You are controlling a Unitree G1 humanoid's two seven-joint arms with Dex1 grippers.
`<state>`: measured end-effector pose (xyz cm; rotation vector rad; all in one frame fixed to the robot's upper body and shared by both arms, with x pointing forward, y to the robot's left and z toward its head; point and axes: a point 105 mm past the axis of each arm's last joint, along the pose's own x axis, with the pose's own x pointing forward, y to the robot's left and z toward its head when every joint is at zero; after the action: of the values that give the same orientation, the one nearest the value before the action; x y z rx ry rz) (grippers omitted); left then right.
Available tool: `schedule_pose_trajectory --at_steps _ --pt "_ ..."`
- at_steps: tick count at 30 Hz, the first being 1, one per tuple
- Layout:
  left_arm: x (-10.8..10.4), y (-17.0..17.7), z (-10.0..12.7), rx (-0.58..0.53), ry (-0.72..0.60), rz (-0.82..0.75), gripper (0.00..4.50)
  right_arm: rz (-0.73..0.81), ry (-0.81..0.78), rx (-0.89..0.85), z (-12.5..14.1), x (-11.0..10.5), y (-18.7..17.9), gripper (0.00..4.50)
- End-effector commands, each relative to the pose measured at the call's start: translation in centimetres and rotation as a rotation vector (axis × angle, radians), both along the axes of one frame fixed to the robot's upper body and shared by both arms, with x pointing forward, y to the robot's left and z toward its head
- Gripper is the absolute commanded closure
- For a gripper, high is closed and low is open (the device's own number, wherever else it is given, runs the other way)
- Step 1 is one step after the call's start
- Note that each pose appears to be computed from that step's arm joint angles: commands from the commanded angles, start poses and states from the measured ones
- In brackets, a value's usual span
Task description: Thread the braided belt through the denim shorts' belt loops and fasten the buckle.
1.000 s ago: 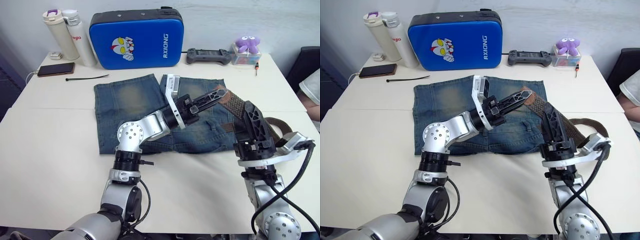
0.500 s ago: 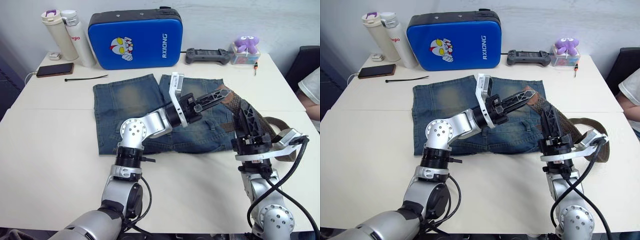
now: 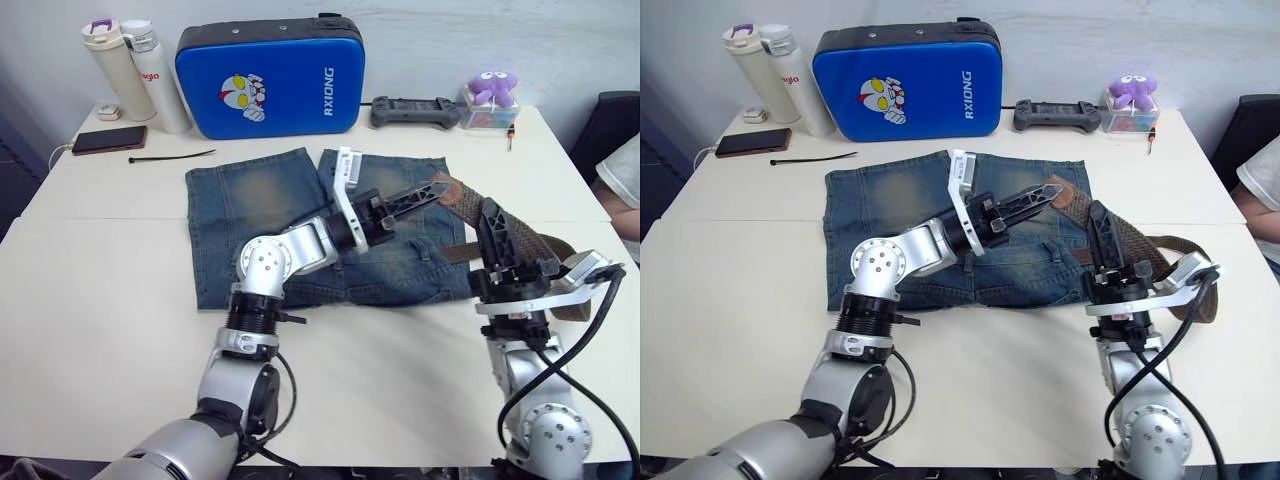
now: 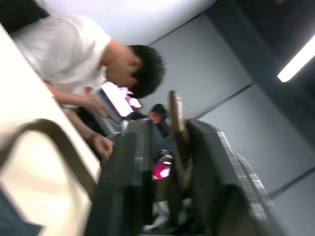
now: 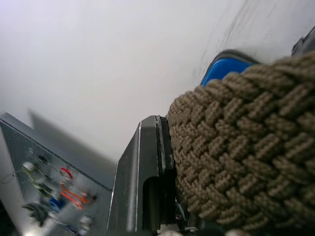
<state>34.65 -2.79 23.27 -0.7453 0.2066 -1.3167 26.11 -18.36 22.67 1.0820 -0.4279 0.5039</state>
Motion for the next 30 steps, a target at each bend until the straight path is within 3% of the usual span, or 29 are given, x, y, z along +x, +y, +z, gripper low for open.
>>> schedule_pose_trajectory --at_steps 1,3,7,12,16,18,23,26,30 --pt "0.1 1.1 1.1 0.082 -0.217 0.013 0.91 -0.05 0.004 -0.057 0.9 -0.1 -1.8 4.5" --pt "-0.4 1.4 0.4 0.183 -0.346 -0.014 0.05 -0.061 0.025 -0.108 1.1 -0.2 -2.4 4.5" --pt "-3.9 1.0 -4.0 0.537 -0.788 -0.265 0.05 -0.113 0.116 -0.299 1.3 -0.2 -4.6 4.5" --pt "-3.5 -1.1 -8.3 0.759 -0.885 -0.338 0.05 -0.126 0.201 -0.514 1.0 0.0 -5.1 4.5" --pt "-3.1 -4.4 -9.4 0.775 -0.947 -0.311 0.05 -0.166 0.235 -0.591 0.9 0.0 -5.9 4.5" --pt "-2.3 -5.7 -10.1 0.863 -1.076 -0.282 0.05 -0.189 0.243 -0.604 1.1 -0.3 -6.2 4.5" --pt "-1.8 -6.6 -11.9 0.952 -1.079 -0.32 0.05 -0.238 0.226 -0.621 2.0 -1.0 -6.5 4.5" --pt "-2.0 -6.7 -12.5 0.95 -1.039 -0.341 0.87 -0.24 0.224 -0.621 2.1 -1.3 -6.2 4.5" --pt "-3.0 -6.3 -11.9 0.927 -1.12 -0.423 2.83 -0.24 0.224 -0.638 2.0 -1.6 -6.1 4.5"
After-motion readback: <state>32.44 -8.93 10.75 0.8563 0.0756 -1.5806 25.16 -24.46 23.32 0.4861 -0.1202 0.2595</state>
